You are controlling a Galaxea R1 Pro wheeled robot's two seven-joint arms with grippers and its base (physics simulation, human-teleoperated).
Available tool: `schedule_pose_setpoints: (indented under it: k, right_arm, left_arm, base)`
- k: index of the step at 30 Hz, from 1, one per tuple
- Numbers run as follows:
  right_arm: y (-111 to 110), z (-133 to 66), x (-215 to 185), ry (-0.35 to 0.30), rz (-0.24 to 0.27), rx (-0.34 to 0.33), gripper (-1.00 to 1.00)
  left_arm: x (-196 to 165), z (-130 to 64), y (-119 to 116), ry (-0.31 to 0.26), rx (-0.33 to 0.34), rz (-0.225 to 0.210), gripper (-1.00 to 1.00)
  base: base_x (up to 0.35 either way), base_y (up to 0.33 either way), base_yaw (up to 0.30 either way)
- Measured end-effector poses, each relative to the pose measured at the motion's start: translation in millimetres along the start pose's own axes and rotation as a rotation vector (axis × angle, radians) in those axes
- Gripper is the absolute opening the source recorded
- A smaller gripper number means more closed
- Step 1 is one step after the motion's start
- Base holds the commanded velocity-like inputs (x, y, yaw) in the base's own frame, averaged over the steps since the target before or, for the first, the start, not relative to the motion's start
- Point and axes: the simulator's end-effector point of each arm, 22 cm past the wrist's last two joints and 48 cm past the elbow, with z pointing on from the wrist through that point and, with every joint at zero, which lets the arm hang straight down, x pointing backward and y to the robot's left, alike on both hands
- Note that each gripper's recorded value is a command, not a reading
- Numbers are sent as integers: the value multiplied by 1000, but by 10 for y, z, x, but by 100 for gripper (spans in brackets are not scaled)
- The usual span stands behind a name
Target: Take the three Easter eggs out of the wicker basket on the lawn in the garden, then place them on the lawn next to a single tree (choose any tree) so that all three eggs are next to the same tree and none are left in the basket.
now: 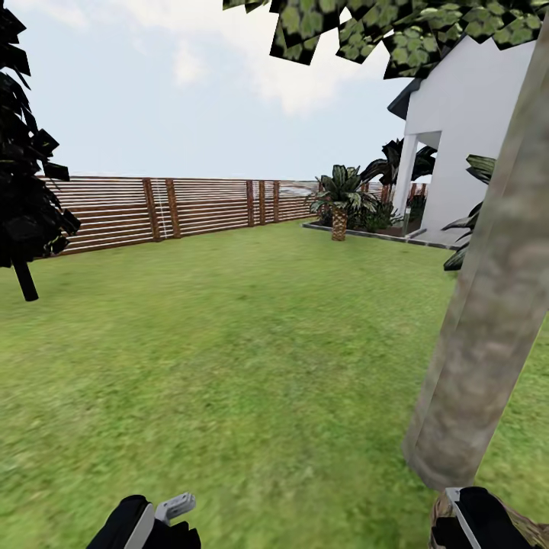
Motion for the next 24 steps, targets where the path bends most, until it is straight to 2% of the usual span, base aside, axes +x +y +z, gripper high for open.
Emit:
schedule_pose_setpoints:
  k: [12, 24]
  right_arm:
    - [-59, -208, -81, 0, 3, -1, 100]
    - [-97, -228, -93, -1, 9, -5, 100]
  left_arm:
    - [-47, -211, -82, 0, 2, 2, 100]
    - [-33, -215, -118, 3, 8, 3, 100]
  base:
    - [0, 0, -15]
    - [0, 0, -271]
